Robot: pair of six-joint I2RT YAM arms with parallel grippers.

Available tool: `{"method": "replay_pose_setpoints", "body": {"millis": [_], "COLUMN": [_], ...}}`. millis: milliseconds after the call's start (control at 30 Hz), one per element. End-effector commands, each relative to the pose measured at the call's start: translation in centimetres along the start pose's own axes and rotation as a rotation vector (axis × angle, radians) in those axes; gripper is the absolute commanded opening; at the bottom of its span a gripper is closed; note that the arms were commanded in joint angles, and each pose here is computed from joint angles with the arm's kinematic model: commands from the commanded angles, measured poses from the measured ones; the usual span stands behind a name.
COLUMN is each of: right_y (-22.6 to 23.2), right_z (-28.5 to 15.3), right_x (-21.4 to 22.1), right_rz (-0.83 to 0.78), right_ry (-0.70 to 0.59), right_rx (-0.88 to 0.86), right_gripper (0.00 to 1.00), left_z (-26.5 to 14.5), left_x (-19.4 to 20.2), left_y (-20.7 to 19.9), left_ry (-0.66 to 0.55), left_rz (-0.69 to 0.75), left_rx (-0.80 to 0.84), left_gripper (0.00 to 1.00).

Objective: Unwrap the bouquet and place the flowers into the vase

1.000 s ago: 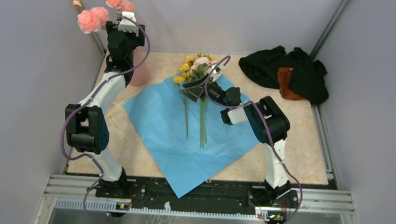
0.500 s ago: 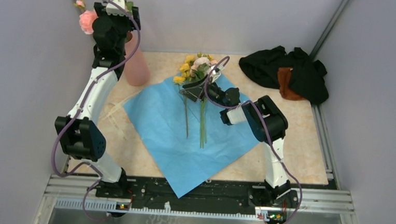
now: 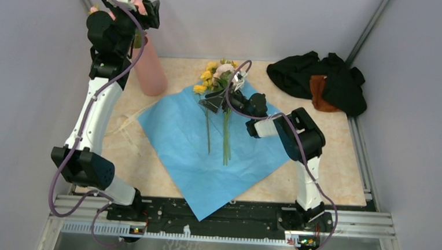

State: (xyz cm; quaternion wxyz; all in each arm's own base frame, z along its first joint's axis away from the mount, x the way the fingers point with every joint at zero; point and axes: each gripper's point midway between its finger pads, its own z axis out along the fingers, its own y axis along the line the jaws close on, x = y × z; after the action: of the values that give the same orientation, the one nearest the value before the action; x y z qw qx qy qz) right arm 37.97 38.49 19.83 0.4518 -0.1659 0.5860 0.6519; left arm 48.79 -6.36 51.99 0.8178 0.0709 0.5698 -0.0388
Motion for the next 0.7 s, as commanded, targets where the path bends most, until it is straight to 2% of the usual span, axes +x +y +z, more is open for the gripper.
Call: {"method": "replay_pose_setpoints", "body": {"millis": [0, 133, 233, 300, 433, 533, 667], "right_y": [1.4, -0.6, -2.4, -3.5, -3.9, -3.1, -1.9], "right_z": [0.4, -0.1, -0.9, -1.9, -4.0, -5.4, -7.2], "right_x": [-3.7, -4.1, -4.7, -5.2, -6.6, -7.6, -8.7], "right_rz": [-0.165, -0.211, -0.270, -0.301, -0.351, -0.382, -0.400], "right_ry": [-0.017, 0.033, 0.099, 0.143, 0.199, 0.211, 0.199], "right_rx": [0.060, 0.212, 0.368, 0.480, 0.635, 0.698, 0.761], "right_gripper": [0.98, 0.98, 0.99, 0.99, 0.95, 0.87, 0.87], "left_z": [-0.3, -0.7, -1.3, -2.0, -5.0, -7.8, -11.8], "left_x": [-3.0, -3.5, -2.0, 0.5, 7.2, 11.9, 18.1], "left_y": [-2.1, -3.9, -6.5, -8.4, -12.7, -15.7, -17.6], "left_ry": [-0.032, -0.028, 0.048, 0.128, 0.285, 0.419, 0.640], "left_rz": [-0.041, -0.085, -0.186, -0.253, -0.273, -0.365, -0.419], "left_rx": [0.108, 0.194, 0.265, 0.265, 0.223, 0.271, 0.253], "left_gripper": [0.94, 0.94, 0.93, 0.93, 0.95, 0.94, 0.91]}}
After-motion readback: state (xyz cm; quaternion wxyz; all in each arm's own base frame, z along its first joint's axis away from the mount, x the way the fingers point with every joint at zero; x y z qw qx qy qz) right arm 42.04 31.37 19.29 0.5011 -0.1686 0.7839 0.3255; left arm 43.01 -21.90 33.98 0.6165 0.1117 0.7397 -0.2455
